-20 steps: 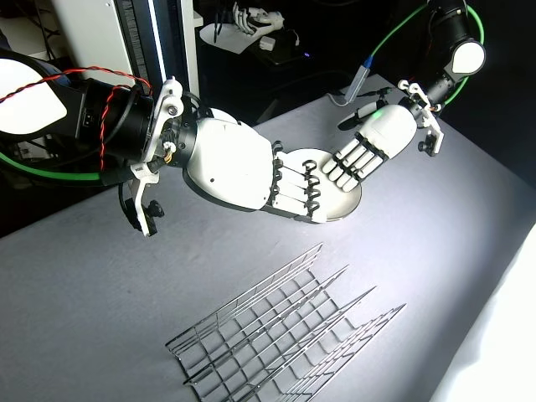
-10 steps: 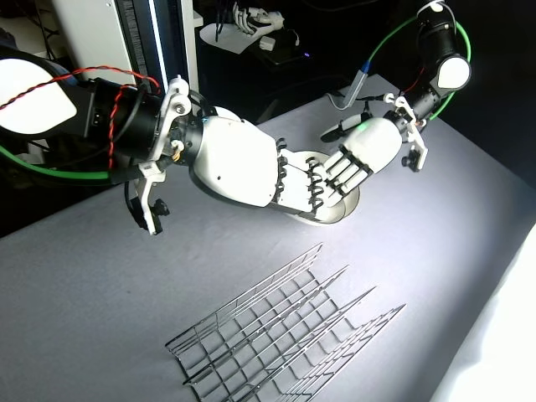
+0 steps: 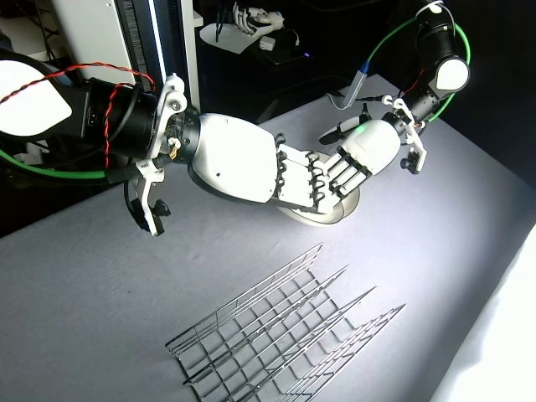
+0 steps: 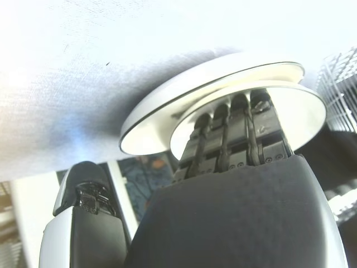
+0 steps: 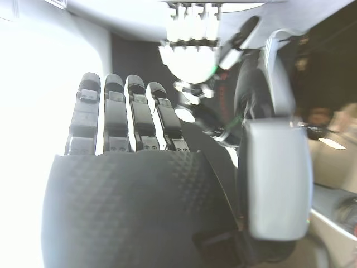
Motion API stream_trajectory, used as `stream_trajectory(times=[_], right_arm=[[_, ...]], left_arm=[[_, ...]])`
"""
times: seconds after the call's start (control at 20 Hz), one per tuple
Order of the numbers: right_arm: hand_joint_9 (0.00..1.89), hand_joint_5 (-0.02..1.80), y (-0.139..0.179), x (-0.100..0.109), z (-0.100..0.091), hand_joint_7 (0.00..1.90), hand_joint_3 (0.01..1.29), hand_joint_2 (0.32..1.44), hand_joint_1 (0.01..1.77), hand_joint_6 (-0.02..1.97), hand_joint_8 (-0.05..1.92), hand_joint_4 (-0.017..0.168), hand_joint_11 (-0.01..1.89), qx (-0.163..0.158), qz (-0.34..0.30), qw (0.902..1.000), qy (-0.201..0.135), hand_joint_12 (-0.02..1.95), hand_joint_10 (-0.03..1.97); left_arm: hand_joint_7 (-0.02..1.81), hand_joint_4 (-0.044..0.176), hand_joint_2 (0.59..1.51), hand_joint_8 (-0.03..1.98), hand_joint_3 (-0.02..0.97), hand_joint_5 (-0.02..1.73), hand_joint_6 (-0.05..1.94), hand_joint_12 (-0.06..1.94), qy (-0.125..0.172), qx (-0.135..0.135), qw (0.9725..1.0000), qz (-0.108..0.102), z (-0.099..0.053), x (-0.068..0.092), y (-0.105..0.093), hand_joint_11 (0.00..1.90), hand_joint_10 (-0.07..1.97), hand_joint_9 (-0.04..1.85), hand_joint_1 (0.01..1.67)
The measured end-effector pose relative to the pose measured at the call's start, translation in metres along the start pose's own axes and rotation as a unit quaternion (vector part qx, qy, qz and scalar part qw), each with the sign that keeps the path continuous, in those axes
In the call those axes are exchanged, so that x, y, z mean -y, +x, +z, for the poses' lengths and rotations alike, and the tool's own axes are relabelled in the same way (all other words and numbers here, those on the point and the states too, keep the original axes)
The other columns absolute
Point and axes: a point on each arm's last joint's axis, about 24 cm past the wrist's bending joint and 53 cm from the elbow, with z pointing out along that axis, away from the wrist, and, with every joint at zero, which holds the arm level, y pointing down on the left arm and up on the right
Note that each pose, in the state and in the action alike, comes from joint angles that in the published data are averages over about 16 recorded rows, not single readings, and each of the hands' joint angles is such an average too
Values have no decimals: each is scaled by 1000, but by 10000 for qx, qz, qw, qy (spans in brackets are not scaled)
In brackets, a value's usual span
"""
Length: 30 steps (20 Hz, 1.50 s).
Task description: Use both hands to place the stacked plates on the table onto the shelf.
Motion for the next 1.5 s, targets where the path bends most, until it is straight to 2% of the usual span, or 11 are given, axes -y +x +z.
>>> stream_trajectory(times=[0.35,0.75,1.1,1.5], right_arm=[[20,15,6,-12,-8,13,14,991,1177,-2,17,-1,21,-103,-255,9970,-730,-12,-5],[20,16,27,-18,-16,13,14,990,1324,-1,16,-2,22,-411,-368,9897,-1319,-10,-4],[20,18,45,-4,-8,13,14,1029,1445,-1,17,-2,22,-638,-368,9887,-1308,-9,-5],[20,20,58,4,17,13,14,1068,1578,-1,17,-2,22,-729,-339,9890,-1241,-10,-5]], left_arm=[[-17,3,1080,-31,15,8,-42,-25,-1,30,10000,-24,2,-1,-4,16,-12,-1,14],[-18,3,1082,-31,16,17,-41,-27,7,32,10000,-16,5,0,-8,16,-10,-1,14],[-17,3,1082,-30,16,18,-37,-27,9,34,10000,-17,6,-1,-10,16,-10,-2,14],[-17,3,1082,-30,15,18,-33,-27,4,36,10000,-15,5,-1,-11,16,-11,-2,14]])
